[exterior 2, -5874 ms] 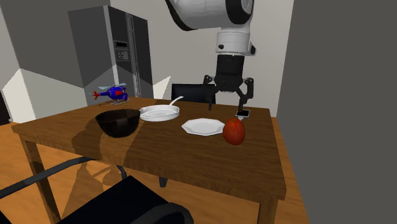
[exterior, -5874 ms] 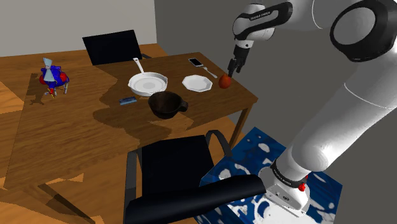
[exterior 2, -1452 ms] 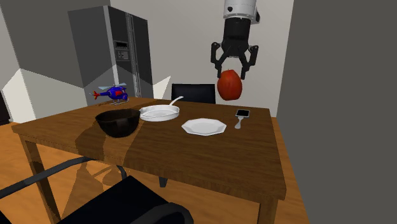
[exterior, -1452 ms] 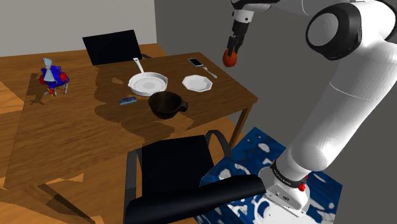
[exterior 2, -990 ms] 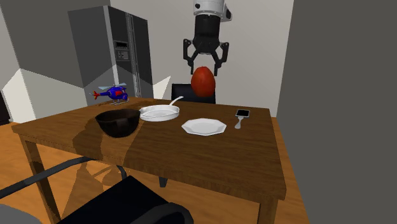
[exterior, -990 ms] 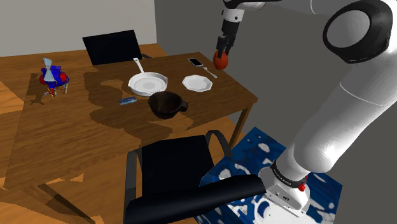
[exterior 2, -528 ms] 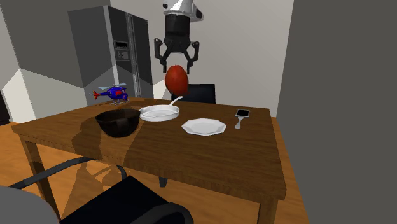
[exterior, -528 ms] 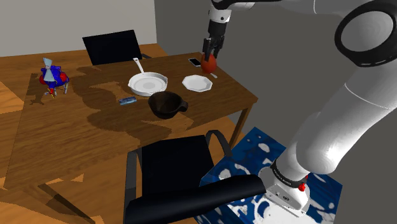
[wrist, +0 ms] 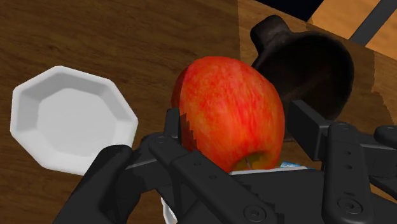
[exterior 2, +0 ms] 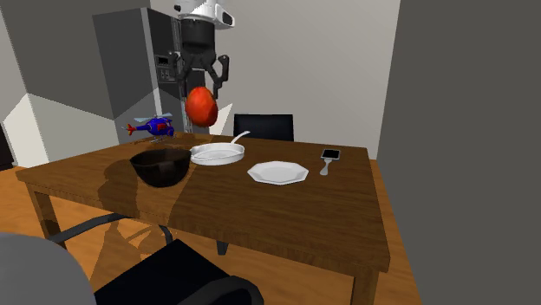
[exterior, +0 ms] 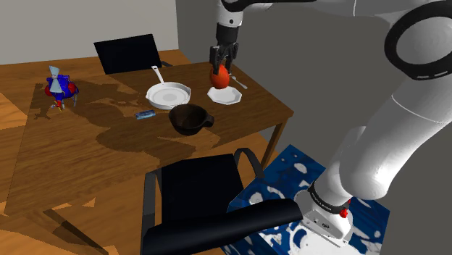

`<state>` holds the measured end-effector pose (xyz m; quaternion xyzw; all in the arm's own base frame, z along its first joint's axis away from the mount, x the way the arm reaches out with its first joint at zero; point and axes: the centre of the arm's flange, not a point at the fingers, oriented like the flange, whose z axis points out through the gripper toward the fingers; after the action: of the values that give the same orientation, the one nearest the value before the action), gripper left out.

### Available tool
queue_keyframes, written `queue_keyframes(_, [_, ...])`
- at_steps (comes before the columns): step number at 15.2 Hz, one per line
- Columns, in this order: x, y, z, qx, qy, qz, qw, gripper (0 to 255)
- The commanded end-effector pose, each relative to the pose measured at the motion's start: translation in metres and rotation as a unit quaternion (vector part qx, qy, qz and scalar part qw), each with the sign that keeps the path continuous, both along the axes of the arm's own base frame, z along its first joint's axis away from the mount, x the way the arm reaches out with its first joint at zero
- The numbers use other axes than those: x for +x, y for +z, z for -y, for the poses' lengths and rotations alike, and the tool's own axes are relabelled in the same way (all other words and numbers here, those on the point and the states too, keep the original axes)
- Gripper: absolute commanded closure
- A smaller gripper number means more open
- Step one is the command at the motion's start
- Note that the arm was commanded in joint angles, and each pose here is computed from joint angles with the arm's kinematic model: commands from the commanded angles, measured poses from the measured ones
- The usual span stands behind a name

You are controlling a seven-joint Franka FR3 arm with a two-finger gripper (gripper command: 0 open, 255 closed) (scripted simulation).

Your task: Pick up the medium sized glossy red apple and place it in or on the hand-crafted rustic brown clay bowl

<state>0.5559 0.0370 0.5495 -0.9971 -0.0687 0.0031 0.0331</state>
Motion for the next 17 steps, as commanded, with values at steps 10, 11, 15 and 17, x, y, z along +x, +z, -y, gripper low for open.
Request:
queue_keyframes(10, [0.004, 0.007, -0.131, 0.000, -0.001, 0.000, 1.0000, 255])
queue_keyframes(11, [0.004, 0.002, -0.131, 0.000, -0.001, 0.000, 1.0000, 255])
queue_keyframes(15, [0.004, -0.019, -0.131, 0.000, -0.001, 0.000, 1.0000, 255])
queue_keyframes(17, [0.004, -0.030, -0.131, 0.000, -0.001, 0.000, 1.0000, 255])
